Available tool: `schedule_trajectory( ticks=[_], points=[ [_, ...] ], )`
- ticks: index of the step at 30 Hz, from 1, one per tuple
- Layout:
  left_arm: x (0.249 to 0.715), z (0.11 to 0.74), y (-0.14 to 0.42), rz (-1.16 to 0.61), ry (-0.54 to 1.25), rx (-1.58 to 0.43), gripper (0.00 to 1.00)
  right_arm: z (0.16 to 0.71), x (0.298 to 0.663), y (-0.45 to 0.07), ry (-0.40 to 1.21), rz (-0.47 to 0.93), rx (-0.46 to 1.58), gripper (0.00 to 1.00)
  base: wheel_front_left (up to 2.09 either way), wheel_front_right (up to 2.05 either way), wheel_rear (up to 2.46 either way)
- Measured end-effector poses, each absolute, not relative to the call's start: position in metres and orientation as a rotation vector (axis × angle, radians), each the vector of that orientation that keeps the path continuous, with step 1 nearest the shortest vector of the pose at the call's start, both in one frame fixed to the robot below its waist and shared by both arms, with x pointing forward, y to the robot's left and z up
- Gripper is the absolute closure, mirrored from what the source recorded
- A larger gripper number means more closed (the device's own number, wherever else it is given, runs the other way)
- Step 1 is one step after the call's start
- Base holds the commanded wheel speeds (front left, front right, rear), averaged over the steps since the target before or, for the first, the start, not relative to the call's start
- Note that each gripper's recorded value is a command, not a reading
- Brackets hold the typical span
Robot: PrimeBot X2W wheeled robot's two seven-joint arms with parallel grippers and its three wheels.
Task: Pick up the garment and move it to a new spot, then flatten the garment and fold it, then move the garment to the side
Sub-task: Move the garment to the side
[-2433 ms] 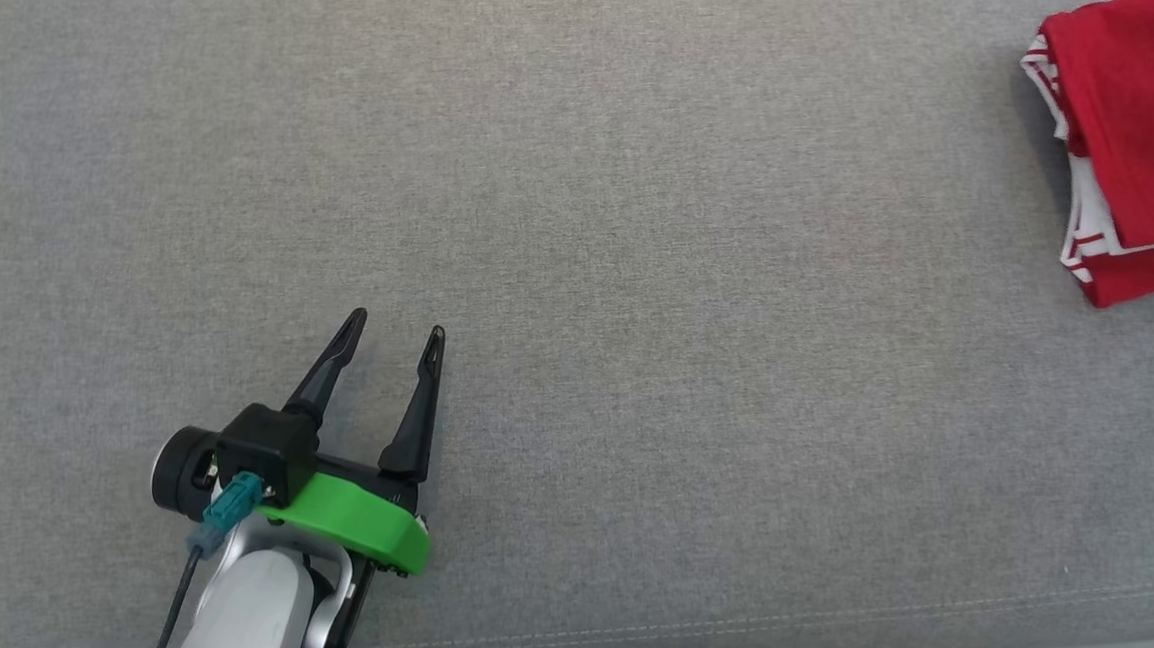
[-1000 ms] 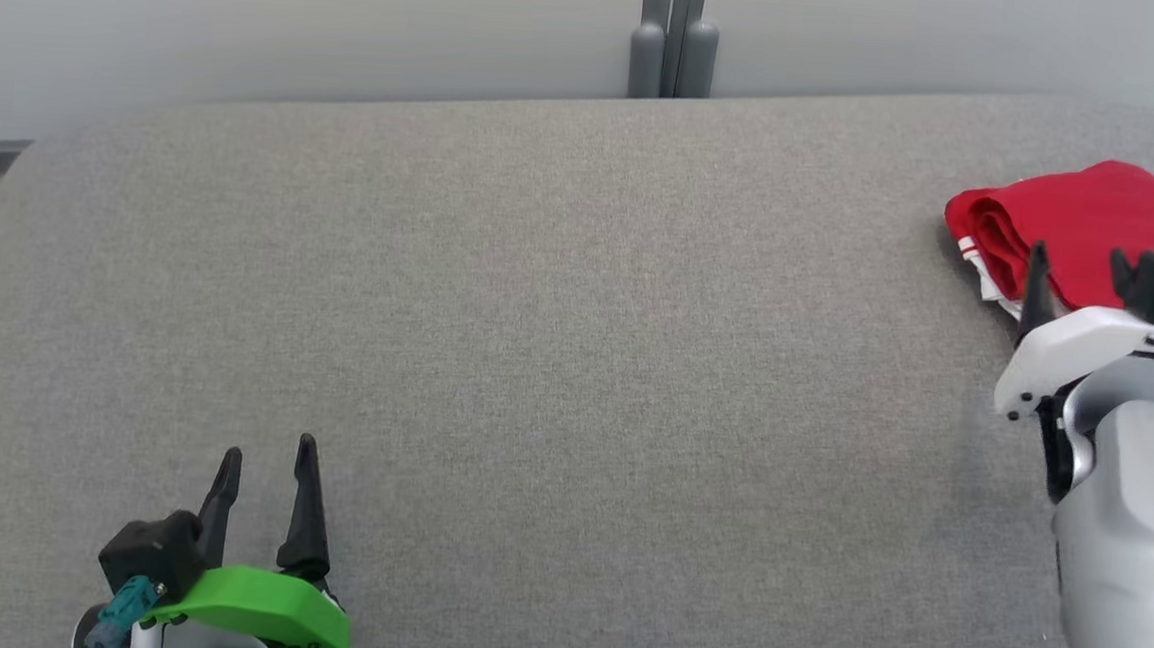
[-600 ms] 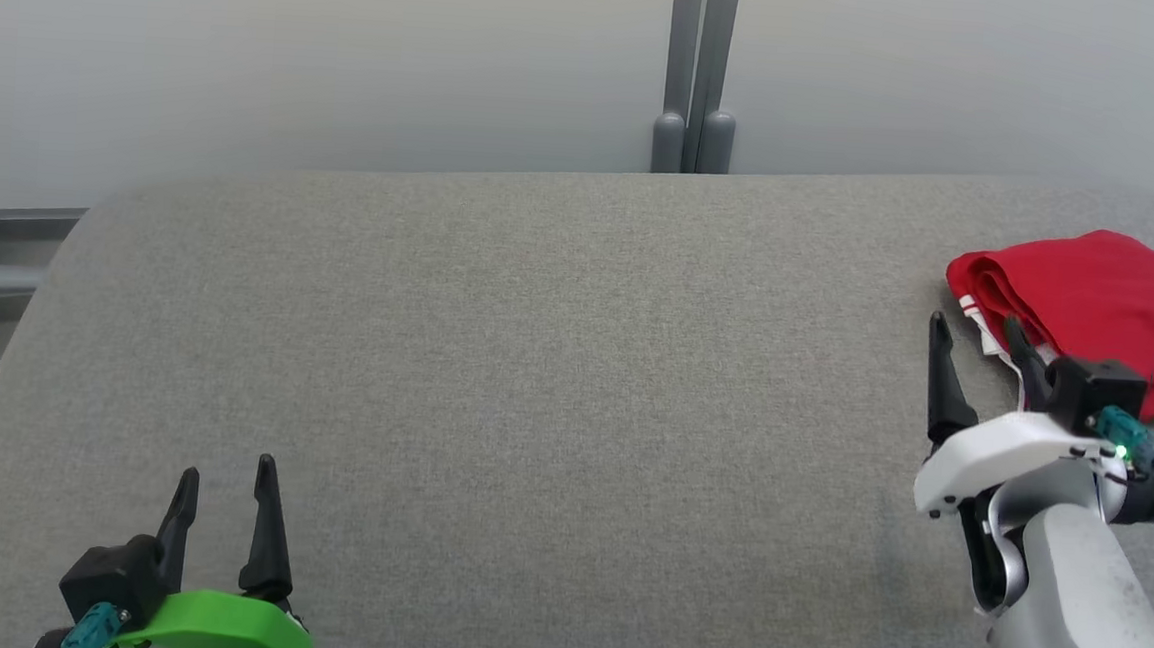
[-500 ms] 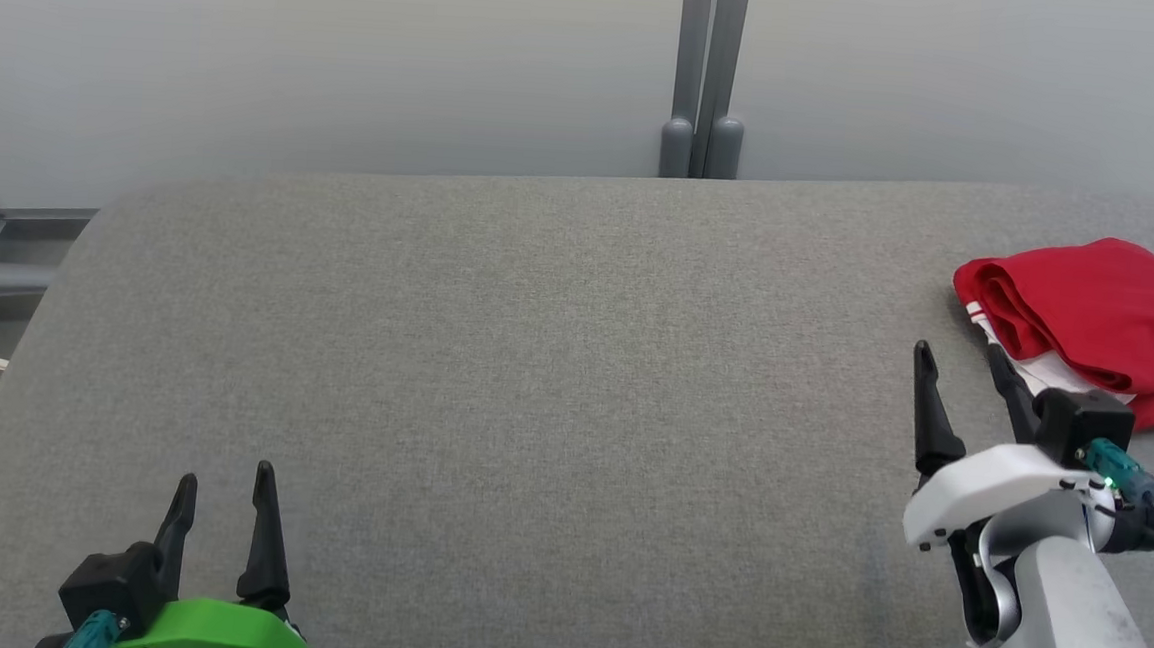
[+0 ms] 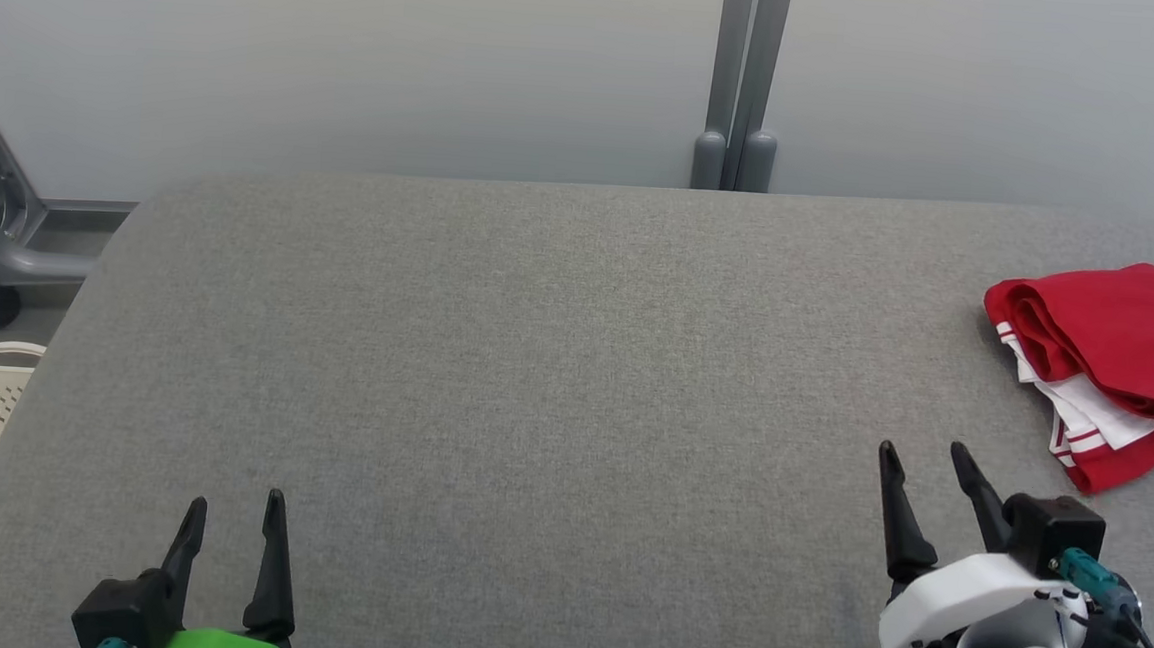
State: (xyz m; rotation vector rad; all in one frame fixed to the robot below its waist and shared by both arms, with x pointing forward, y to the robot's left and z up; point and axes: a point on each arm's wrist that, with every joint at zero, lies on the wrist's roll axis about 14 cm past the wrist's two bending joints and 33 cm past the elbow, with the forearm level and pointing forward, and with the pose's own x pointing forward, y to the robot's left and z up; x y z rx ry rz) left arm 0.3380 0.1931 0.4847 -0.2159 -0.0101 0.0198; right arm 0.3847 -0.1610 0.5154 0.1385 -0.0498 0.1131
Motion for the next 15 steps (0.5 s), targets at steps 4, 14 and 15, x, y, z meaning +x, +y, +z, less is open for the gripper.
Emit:
schedule_trajectory(
  ticks=[4,14,15],
  points=[
    [0.332,0.481,0.192,0.023,0.0,-0.212,0.0,0.502,0.374,-0.153,-0.012,0.135,0.146,0.0,0.0,0.0,0.0],
    [0.328,0.468,0.187,0.014,0.039,-0.199,0.0,0.481,0.361,-0.16,0.047,0.113,0.141,0.0,0.0,0.0,0.0],
    [0.327,0.466,0.187,0.013,0.044,-0.199,0.0,0.481,0.36,-0.162,0.048,0.107,0.132,0.0,0.0,0.0,0.0]
  ],
)
